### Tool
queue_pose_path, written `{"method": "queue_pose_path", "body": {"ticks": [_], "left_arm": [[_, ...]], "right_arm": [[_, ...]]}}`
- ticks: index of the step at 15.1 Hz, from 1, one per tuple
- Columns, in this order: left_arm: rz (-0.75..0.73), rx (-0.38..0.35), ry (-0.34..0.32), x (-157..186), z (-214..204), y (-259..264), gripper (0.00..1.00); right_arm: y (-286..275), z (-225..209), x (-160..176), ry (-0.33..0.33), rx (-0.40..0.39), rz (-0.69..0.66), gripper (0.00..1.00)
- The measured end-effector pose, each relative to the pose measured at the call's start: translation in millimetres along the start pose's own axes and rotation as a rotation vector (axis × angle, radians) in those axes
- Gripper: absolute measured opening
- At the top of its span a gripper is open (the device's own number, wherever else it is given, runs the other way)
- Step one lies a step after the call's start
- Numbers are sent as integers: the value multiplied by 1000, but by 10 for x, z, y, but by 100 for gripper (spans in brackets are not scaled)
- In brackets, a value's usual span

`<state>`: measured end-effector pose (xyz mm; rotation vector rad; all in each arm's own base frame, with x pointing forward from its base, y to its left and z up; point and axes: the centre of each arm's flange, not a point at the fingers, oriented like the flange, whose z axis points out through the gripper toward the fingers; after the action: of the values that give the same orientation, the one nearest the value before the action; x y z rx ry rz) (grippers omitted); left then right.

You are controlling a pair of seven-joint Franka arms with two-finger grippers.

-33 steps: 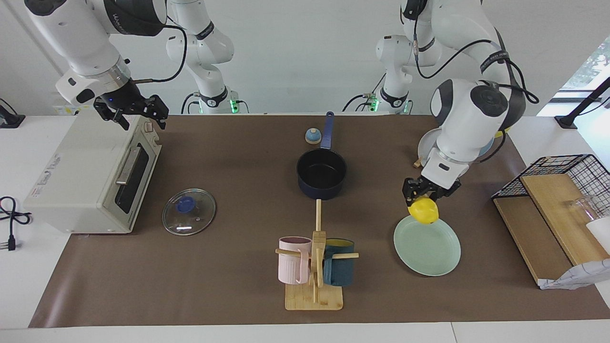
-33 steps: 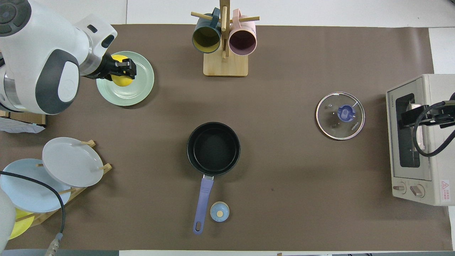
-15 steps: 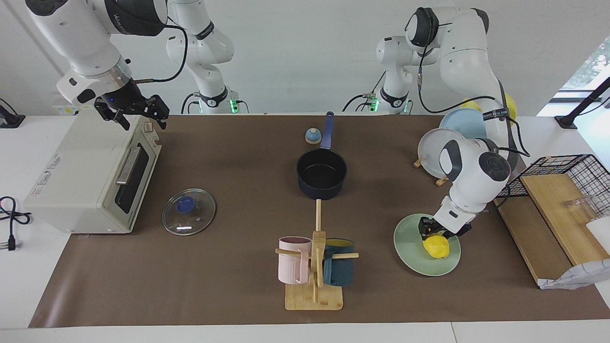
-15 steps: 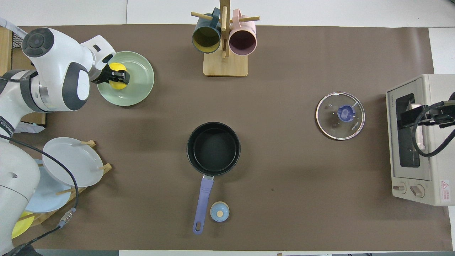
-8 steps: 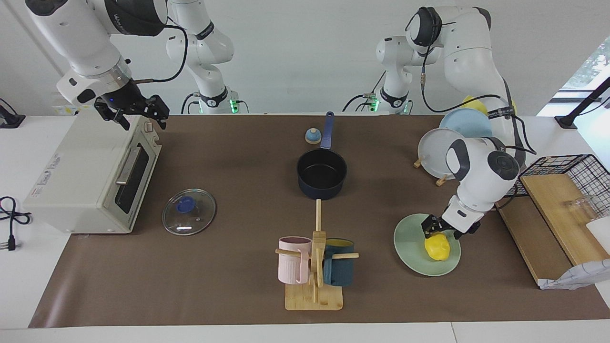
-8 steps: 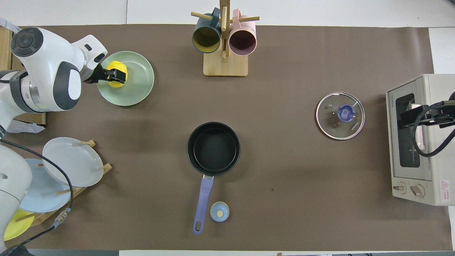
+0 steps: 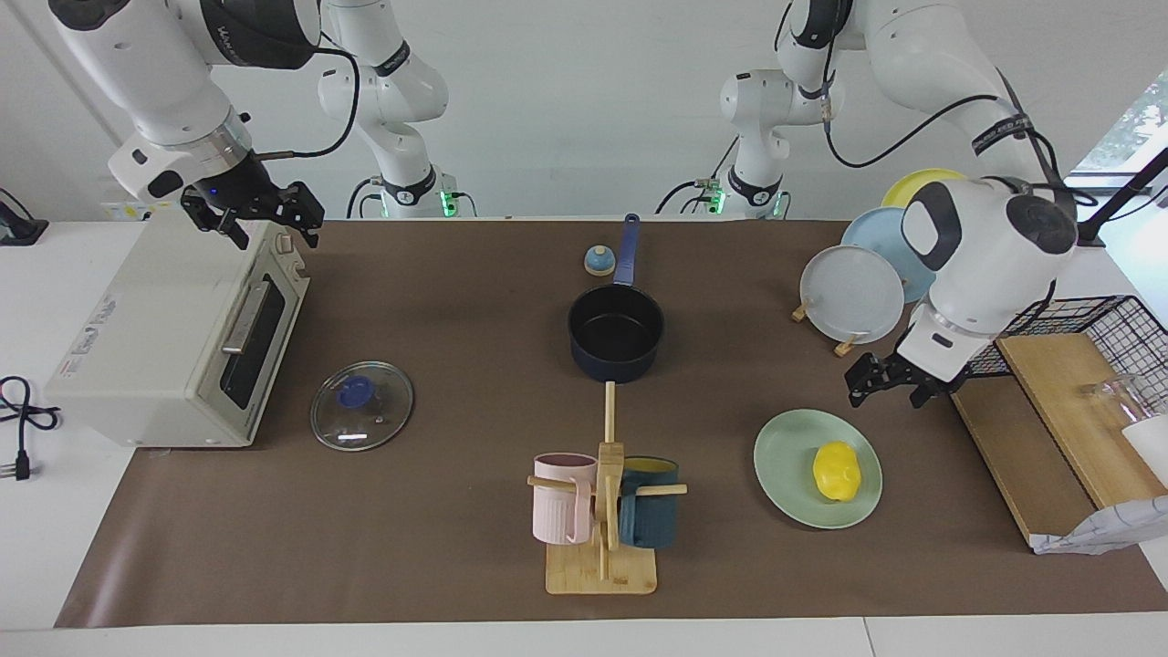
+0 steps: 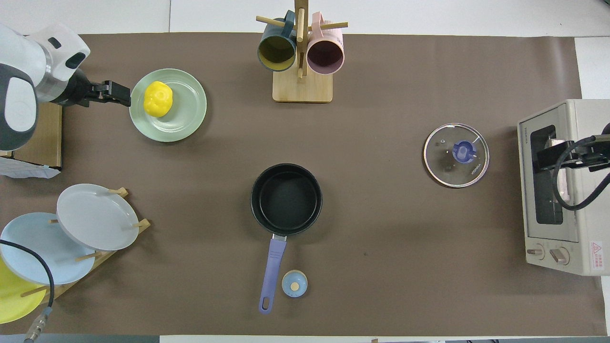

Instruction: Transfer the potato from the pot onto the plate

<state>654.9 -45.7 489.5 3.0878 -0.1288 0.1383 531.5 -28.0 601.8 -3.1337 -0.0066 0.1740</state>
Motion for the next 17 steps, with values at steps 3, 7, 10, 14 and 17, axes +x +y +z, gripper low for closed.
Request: {"method": "queue_pose_path", "body": {"ticks": [3,7,10,14,17], "left_arm": [[-20,-2,-7,-258,-610,18,100],[-26,18,-82,-718,-1222,78,100],[-24,22,-143,-1004,-1465,131,100],[-31,24,-164,-1090,-1325,172,100],[-23,24,-150,-1072,-1291,221,100]], "right_arm": [[0,0,0,0,0,0,100],[0,0,0,0,0,0,100],[0,0,0,0,0,0,100],[0,0,0,0,0,0,100],[0,0,0,0,0,0,100]]}}
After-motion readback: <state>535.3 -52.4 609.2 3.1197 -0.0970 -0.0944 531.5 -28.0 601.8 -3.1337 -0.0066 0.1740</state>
